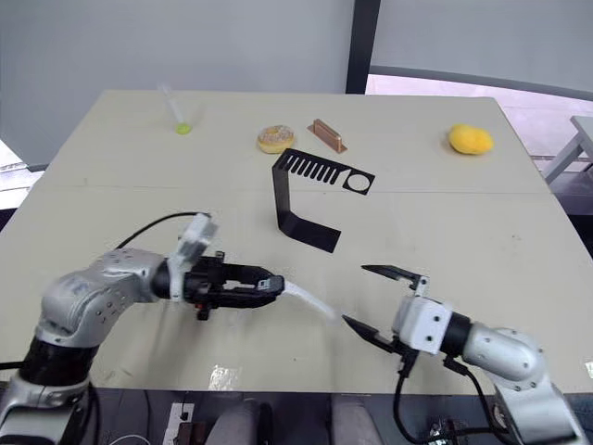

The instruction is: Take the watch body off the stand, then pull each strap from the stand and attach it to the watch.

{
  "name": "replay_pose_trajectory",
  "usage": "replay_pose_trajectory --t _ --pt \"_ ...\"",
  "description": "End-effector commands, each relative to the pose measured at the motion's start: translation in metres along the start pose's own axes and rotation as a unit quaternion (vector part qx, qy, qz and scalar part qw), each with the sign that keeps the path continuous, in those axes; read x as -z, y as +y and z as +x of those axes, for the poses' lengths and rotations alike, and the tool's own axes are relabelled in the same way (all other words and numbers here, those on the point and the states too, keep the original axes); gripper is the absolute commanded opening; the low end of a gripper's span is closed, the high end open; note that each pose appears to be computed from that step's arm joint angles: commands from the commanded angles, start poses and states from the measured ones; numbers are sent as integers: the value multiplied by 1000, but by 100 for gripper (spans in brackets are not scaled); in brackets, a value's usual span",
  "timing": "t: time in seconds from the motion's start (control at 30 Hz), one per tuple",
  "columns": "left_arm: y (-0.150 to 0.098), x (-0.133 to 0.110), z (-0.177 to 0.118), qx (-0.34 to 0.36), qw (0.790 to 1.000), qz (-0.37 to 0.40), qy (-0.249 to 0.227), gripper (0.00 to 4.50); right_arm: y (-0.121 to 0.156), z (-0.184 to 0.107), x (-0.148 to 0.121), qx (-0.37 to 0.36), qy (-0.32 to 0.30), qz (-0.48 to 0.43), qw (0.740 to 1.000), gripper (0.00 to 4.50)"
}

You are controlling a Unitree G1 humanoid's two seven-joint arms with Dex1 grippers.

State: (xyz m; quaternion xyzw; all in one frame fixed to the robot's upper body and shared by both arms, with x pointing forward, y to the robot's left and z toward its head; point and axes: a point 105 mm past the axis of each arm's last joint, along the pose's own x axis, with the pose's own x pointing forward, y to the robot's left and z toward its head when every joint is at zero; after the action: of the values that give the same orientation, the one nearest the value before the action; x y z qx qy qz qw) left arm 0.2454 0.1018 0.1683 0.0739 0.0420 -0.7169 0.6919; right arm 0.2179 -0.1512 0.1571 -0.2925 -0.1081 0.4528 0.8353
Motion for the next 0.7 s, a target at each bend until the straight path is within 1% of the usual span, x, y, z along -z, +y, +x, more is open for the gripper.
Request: replay_pose_trajectory --t 0.03,0.07,0.17,0.23,0.3,0.47,0.57,0.63,0.7 --pt "-9 3 -19 23 976 214 24 158 -13 -30 -23 45 -23 23 998 446" --pt "-12 6 -23 23 969 243 30 158 -15 -39 -24 60 -19 47 997 446" --pt "-17 12 -31 23 959 281 34 158 -13 -57 -30 76 -22 90 993 446" --pt "-14 11 -33 11 958 283 34 158 -2 -60 -37 48 -34 143 988 446" --pt "-9 9 -29 2 959 281 31 158 4 -57 -41 32 -44 168 984 446" --pt "-1 0 4 9 964 267 0 158 16 -46 -43 -9 -45 178 983 446" --pt "15 1 33 -11 975 224 -8 158 18 -43 -42 -22 -45 182 982 446" --pt "25 9 50 -21 980 198 14 158 19 -42 -41 -30 -41 181 982 446" --pt "33 24 62 -36 982 176 57 158 20 -41 -41 -37 -38 181 982 446"
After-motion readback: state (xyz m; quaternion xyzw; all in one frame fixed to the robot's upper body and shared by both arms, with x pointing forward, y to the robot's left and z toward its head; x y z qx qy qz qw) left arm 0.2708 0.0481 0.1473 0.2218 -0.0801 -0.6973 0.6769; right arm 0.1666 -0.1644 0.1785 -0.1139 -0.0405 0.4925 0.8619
